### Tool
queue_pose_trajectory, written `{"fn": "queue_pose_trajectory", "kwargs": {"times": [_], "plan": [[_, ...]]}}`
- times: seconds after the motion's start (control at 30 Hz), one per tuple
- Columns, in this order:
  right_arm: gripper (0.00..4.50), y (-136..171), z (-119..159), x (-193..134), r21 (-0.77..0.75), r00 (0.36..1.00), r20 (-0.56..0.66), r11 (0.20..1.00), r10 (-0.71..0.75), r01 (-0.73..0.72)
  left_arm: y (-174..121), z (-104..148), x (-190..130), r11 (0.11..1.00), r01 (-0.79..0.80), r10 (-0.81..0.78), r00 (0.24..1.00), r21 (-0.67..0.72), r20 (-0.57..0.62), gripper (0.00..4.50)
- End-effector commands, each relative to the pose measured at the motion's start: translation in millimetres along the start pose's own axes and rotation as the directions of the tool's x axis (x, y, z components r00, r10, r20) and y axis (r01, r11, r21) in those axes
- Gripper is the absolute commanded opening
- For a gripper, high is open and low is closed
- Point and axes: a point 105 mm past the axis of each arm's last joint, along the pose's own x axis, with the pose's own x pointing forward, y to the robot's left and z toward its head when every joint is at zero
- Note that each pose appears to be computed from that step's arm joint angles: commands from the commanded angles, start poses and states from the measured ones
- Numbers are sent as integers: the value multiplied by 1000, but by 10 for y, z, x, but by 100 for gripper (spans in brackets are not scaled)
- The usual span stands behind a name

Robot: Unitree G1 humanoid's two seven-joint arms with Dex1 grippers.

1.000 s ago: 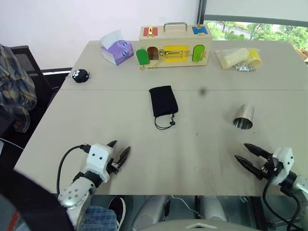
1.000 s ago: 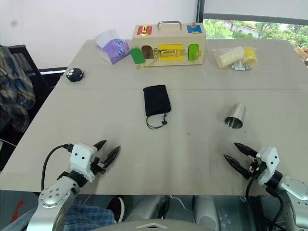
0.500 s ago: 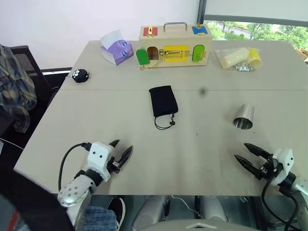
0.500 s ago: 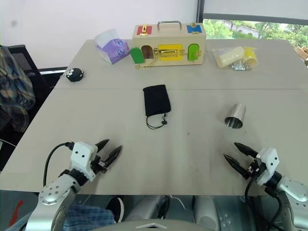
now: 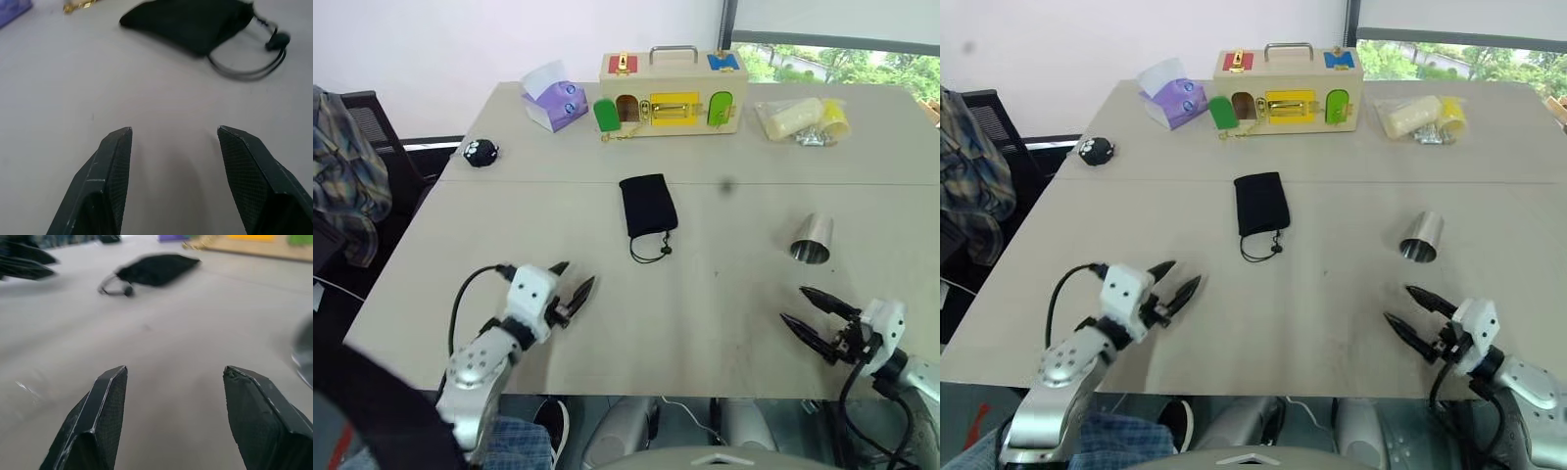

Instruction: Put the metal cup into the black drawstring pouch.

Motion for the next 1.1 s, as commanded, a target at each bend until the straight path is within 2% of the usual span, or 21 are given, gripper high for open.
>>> {"fn": "queue_pose_trajectory", "kwargs": {"times": [0.03, 0.1, 0.23, 0.43, 0.57, 0.7, 0.97, 1.1], "plan": [[315, 133, 151, 115, -18, 998, 45, 999, 42, -41, 28, 16, 172, 992, 59, -55, 998, 111, -44, 280], [315, 182, 216, 203, -20, 996, 78, 999, 42, -41, 117, 171, 432, 988, 53, -52, 999, 144, -9, 280], [315, 206, 288, 300, -31, 994, 112, 999, 18, -15, 106, 407, 807, 945, 88, -102, 994, 315, 26, 280], [315, 186, 328, 321, -46, 992, 122, 998, -29, 35, -64, 485, 1098, 915, 105, -138, 989, 390, 59, 280], [315, 175, 354, 305, -51, 992, 118, 997, -46, 52, -182, 476, 1178, 904, 104, -149, 986, 416, 77, 280], [315, 151, 394, 287, -56, 992, 113, 997, -52, 58, -255, 530, 1214, 900, 23, -89, 987, 434, 131, 280], [315, 145, 415, 235, -49, 994, 89, 997, -58, 63, -422, 556, 1152, 839, -4, -109, 978, 544, 176, 280], [315, 160, 410, 215, -43, 995, 80, 997, -54, 58, -446, 576, 1101, 836, -32, -98, 974, 548, 205, 280]]}}
